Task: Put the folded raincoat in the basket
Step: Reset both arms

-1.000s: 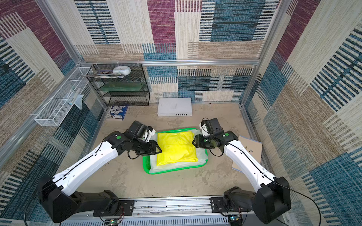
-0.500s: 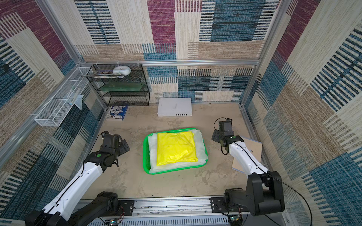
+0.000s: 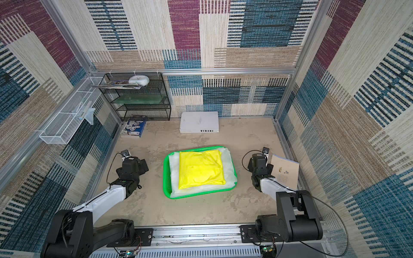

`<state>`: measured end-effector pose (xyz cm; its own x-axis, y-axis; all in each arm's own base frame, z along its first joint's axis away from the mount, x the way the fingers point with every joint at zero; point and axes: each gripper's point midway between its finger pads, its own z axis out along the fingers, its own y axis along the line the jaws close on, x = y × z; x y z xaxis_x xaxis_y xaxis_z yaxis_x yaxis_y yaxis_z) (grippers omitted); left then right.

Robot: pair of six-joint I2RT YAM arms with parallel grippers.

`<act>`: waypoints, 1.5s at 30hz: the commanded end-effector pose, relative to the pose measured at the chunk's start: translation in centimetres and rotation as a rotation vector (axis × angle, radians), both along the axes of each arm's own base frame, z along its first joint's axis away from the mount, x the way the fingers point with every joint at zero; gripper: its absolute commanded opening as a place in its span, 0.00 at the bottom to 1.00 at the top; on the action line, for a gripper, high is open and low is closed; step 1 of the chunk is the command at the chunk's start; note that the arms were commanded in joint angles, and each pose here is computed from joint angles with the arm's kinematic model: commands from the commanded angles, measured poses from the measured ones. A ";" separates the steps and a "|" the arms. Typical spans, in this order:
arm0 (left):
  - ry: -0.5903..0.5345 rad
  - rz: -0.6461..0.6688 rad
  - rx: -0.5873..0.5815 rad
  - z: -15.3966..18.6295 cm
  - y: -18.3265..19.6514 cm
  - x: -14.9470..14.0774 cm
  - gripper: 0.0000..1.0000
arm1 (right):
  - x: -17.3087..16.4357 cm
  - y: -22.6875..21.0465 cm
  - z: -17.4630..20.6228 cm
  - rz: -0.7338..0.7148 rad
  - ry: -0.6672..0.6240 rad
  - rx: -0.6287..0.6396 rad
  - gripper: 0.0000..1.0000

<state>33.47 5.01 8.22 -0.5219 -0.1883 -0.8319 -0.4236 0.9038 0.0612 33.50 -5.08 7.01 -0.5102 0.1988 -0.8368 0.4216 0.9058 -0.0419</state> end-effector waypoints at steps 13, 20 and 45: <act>-0.214 -0.303 0.027 1.6 -2.6 6.0 0.91 | 3.3 1.6 6.5 0.227 -0.480 -0.122 0.74; -0.188 -0.432 0.001 0.8 -4.5 6.6 0.99 | 3.9 1.7 6.1 0.237 -0.462 -0.114 0.78; -0.189 -0.424 -0.026 0.7 -4.0 6.6 0.99 | 4.0 1.8 5.8 0.250 -0.436 -0.104 0.99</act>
<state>39.91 1.23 8.64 -0.4092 -0.0119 -0.9124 -0.0287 0.9996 -0.0001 37.43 -3.35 12.45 -0.1433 0.0198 -0.9895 0.1947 0.9808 -0.0086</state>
